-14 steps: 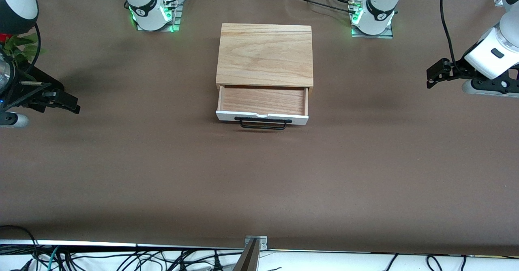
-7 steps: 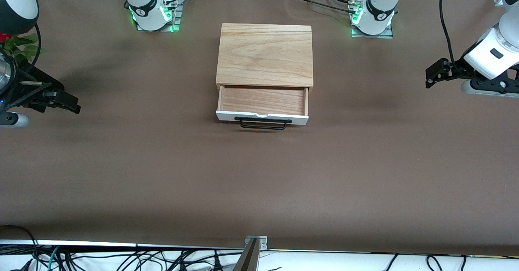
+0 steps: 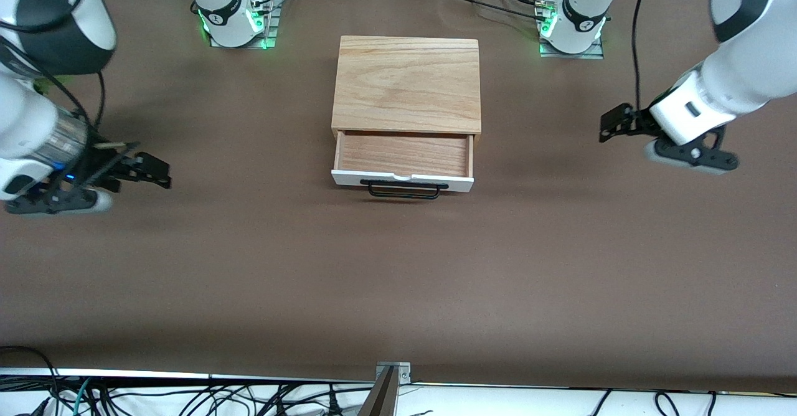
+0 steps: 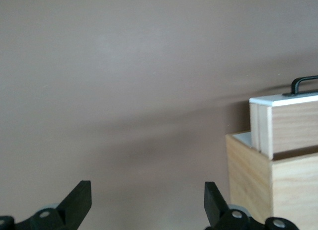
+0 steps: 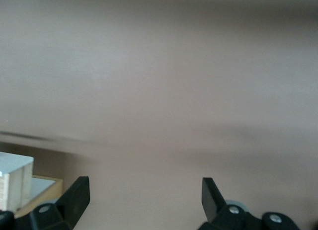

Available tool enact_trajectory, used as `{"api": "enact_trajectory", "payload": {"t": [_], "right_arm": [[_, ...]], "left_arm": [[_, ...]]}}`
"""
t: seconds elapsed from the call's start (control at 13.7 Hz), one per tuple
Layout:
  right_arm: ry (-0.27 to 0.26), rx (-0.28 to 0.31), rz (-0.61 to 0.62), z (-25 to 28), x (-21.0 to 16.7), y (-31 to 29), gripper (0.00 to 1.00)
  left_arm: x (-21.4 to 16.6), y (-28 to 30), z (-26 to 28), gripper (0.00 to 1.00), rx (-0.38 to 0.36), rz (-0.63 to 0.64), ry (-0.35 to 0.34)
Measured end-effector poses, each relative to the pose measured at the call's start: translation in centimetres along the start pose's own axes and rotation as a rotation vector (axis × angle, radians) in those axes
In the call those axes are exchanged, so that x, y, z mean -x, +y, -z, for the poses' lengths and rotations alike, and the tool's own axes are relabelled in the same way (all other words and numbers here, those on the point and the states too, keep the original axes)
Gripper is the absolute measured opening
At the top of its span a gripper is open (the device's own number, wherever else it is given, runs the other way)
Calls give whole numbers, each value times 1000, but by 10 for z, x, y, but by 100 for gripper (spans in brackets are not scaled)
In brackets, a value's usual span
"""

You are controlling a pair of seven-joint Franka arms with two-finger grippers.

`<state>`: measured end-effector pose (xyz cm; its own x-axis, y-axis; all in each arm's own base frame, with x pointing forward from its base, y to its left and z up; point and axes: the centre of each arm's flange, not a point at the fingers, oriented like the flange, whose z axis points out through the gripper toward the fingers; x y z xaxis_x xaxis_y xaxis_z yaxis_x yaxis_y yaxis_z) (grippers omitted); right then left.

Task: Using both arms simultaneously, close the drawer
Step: 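Move the right gripper and the left gripper toward the drawer front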

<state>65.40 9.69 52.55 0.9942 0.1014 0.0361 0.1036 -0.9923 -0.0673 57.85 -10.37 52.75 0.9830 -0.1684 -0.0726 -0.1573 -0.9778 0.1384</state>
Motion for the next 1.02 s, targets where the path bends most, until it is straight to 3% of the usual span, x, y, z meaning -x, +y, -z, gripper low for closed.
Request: {"api": "enact_trajectory", "payload": {"t": [0.15, 0.36, 0.51, 0.66, 0.88, 1.02], "right_arm": [[21, -55, 43, -35, -16, -31, 100], [37, -121, 106, -79, -28, -81, 100], [42, -148, 150, -99, -29, -116, 100], [35, -165, 181, -119, -24, -157, 100], [22, -188, 195, -154, -13, -214, 100], [18, -203, 206, -178, -8, -239, 100]], "left_arm": [[-22, 15, -29, 100, 78, -5, 12], [-60, 40, -76, 100, 190, 5, 92], [-78, 69, -106, 100, 252, 5, 139], [-86, 99, -135, 100, 308, 7, 144], [-92, 123, -173, 100, 322, -1, 122], [-97, 136, -197, 100, 320, -4, 145]]}}
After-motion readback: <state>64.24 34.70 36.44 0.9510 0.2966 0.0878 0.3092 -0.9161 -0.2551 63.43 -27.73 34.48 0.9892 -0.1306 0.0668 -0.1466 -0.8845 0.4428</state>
